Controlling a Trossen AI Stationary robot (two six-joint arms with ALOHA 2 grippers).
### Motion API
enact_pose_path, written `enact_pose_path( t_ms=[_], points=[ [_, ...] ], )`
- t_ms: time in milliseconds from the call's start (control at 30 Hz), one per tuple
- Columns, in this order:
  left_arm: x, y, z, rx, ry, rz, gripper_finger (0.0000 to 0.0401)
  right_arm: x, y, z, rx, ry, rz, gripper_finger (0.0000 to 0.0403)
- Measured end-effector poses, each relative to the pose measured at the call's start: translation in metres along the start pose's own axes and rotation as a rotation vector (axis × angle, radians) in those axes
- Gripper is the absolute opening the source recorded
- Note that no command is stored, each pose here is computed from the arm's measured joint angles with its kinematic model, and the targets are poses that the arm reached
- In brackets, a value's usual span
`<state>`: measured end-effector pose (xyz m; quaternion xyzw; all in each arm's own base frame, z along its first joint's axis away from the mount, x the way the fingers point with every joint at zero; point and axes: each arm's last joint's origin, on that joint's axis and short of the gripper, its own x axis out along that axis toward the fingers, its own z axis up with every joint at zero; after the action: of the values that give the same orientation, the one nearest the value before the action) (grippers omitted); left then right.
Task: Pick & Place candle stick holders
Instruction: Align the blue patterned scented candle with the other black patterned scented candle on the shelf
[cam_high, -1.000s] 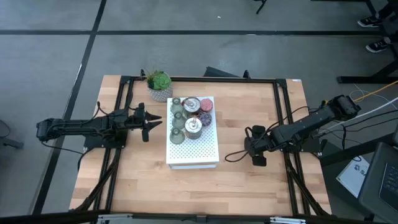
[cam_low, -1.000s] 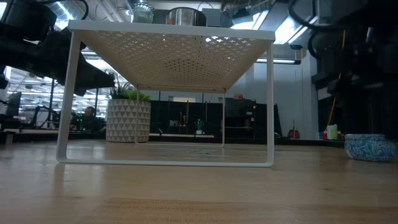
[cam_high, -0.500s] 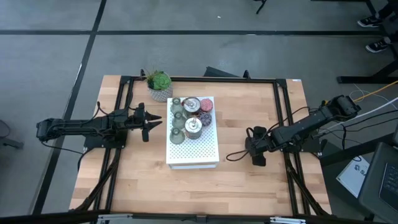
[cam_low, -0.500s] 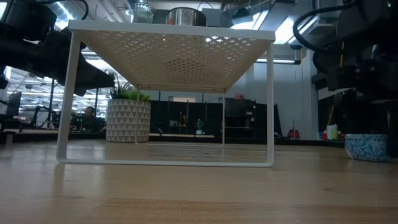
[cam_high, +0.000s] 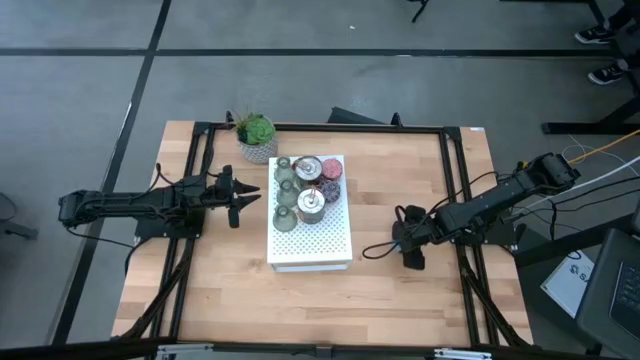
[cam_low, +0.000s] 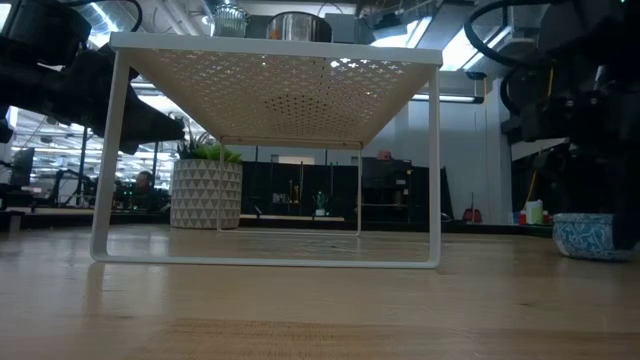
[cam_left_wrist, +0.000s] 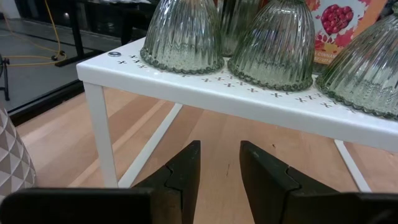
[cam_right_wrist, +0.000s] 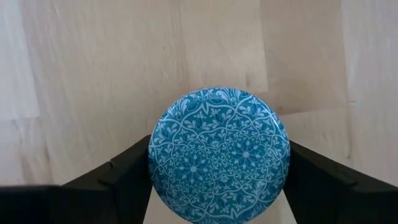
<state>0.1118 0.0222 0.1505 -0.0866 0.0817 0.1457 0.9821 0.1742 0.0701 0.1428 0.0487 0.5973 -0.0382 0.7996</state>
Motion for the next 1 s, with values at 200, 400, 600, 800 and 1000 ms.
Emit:
enact_pose_path(
  t_ms=[200,400,600,800,1000],
  points=[
    [0.000,0.000,0.000,0.000,0.000,0.000,0.0107,-0.002,0.004,0.001,0.010,-0.009,0.026,0.0289],
    [0.000,0.000,0.000,0.000,0.000,0.000,0.0107,-0.015,0.014,0.012,0.002,-0.047,0.032,0.0289],
    [0.000,0.000,0.000,0.000,0.000,0.000,0.0107,-0.030,0.021,0.024,-0.003,-0.091,0.021,0.0289],
    [0.000,0.000,0.000,0.000,0.000,0.000,0.0107,-0.049,0.026,0.040,-0.020,-0.165,-0.010,0.0289],
    [0.000,0.000,0.000,0.000,0.000,0.000,0.0107,-0.068,0.030,0.056,-0.059,-0.262,-0.054,0.0289]
  ],
)
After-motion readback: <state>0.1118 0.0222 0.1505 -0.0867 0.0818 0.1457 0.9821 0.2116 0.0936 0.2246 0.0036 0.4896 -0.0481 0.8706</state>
